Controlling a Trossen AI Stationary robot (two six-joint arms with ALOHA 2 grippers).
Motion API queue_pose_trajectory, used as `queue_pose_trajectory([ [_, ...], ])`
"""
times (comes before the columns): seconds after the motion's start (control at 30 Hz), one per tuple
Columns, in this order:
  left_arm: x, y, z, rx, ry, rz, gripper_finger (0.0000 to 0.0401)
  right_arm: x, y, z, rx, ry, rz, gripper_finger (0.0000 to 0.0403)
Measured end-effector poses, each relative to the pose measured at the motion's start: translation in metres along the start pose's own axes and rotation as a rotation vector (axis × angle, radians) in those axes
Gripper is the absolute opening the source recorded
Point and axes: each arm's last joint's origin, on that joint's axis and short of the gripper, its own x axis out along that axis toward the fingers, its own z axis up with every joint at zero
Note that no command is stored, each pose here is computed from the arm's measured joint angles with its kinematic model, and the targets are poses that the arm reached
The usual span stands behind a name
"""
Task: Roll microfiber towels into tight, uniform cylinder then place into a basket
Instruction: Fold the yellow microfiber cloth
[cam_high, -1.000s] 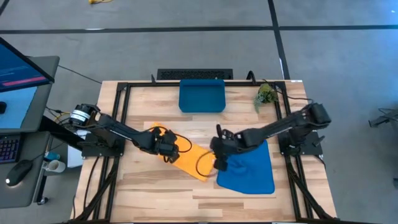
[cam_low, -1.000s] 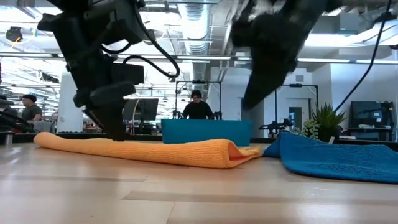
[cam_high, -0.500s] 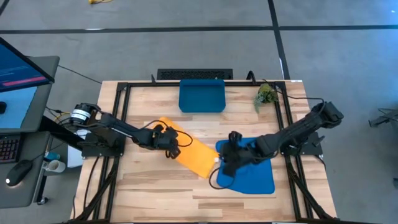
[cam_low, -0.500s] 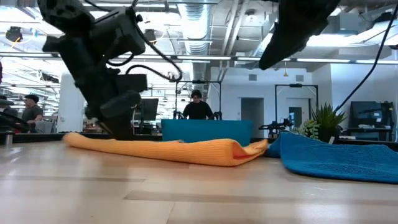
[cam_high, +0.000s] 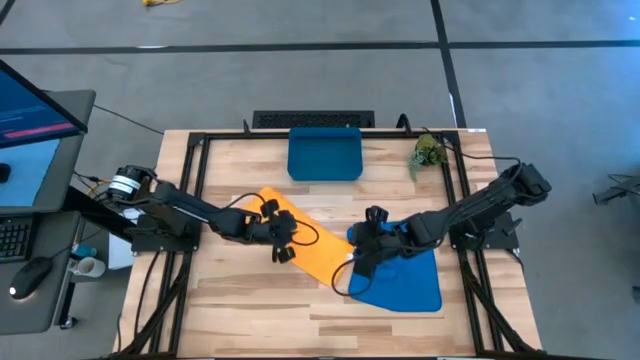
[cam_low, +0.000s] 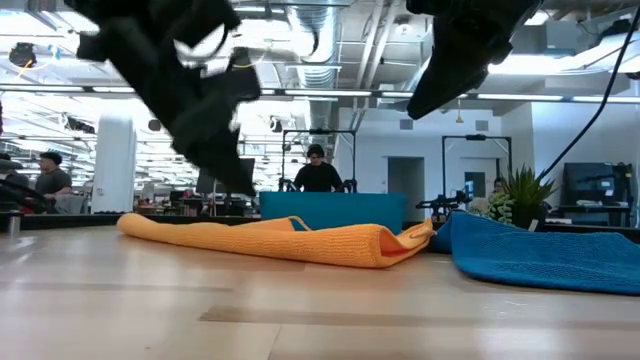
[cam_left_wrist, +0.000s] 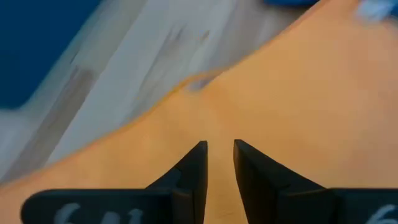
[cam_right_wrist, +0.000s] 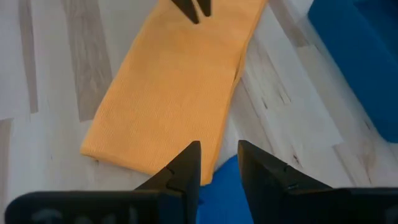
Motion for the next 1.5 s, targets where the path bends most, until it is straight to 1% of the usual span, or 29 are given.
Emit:
queue_pose_trajectory([
  [0.1,-0.008,-0.022,0.011,0.016,-0.091,-0.081,0.0067,0.0,0.001,0.0,-0.001,-0.001,0.003,0.0127],
  [0.17,-0.007,-0.036,0.011,0.058,-0.142,-0.13,0.0067,0.0,0.001,0.0,0.0,-0.001,0.003,0.0127],
  [0.23,-0.002,-0.046,0.009,0.105,-0.174,-0.152,0.0067,0.0,0.001,0.0,0.0,-0.002,0.004,0.0127],
  [0.3,0.007,-0.053,0.009,0.128,-0.196,-0.157,0.0067,0.0,0.001,0.0,0.0,-0.001,0.005,0.0127],
  [0.37,0.018,-0.058,0.011,0.154,-0.184,-0.155,0.0067,0.0,0.001,0.0,0.001,-0.002,0.006,0.0127],
  [0.57,0.049,-0.082,0.025,0.229,-0.151,-0.253,0.0067,0.0,0.0,0.0,0.0,0.001,0.004,0.0127],
  [0.67,0.063,-0.093,0.027,0.281,-0.092,-0.283,0.0067,0.0,0.0,0.0,-0.001,0.003,0.004,0.0127],
  [0.73,0.07,-0.096,0.026,0.317,-0.027,-0.268,0.0067,0.0,0.0,0.0,-0.001,0.002,0.003,0.0127],
  [0.83,0.078,-0.102,0.027,0.343,0.037,-0.281,0.0067,0.0,0.0,0.0,-0.002,0.003,0.003,0.0127],
  [0.9,0.076,-0.105,0.03,0.37,0.064,-0.32,0.0067,0.0,0.0,0.0,-0.002,0.003,0.003,0.0127],
  [1.07,0.066,-0.115,0.022,0.467,0.123,-0.444,0.0067,0.0,0.0,0.0,-0.001,0.003,0.004,0.0127],
  [1.13,0.062,-0.121,0.017,0.482,0.142,-0.473,0.0067,0.0,0.0,0.0,-0.002,0.002,0.004,0.0127],
  [1.23,0.053,-0.129,0.008,0.492,0.189,-0.486,0.0067,-0.001,0.002,0.0,-0.001,-0.005,0.01,0.0127],
  [1.37,0.037,-0.145,-0.005,0.605,0.227,-0.508,0.0067,0.001,0.003,0.0,-0.002,-0.002,0.009,0.0127],
  [1.43,0.025,-0.148,-0.006,0.625,0.28,-0.485,0.0067,0.003,0.003,-0.002,-0.008,0.009,0.004,0.0127],
  [1.5,0.011,-0.149,-0.005,0.604,0.349,-0.432,0.0067,0.004,0.004,-0.001,-0.007,0.006,0.005,0.0127],
])
